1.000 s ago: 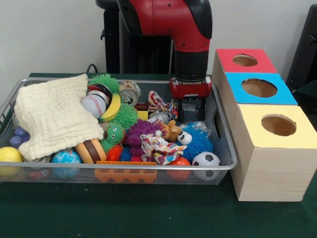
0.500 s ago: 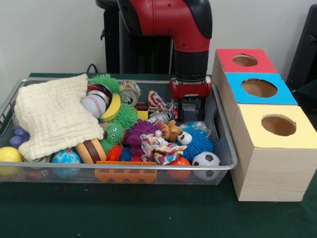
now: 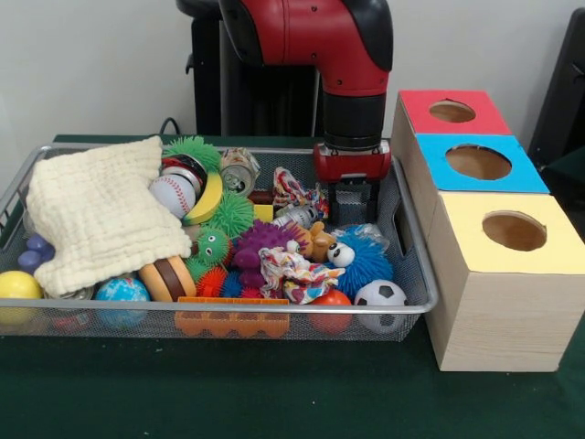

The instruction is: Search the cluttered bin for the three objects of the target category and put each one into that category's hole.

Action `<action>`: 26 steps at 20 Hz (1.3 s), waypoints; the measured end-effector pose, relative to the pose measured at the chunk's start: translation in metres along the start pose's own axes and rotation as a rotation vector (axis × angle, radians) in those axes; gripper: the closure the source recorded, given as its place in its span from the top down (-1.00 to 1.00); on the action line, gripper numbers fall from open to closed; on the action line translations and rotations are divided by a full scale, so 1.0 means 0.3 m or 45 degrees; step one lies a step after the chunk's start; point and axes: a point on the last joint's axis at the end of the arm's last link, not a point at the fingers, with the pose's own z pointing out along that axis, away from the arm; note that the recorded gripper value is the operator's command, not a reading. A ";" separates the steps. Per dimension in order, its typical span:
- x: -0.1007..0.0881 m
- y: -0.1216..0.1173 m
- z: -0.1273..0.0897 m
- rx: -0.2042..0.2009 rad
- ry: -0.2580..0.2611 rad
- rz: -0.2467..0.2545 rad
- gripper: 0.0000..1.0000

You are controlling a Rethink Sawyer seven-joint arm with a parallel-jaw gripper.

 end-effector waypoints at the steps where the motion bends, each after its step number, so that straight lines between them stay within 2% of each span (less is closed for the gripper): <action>1: 0.000 0.001 0.000 0.001 0.000 0.000 1.00; 26: -0.001 0.011 0.002 0.033 -0.015 -0.040 1.00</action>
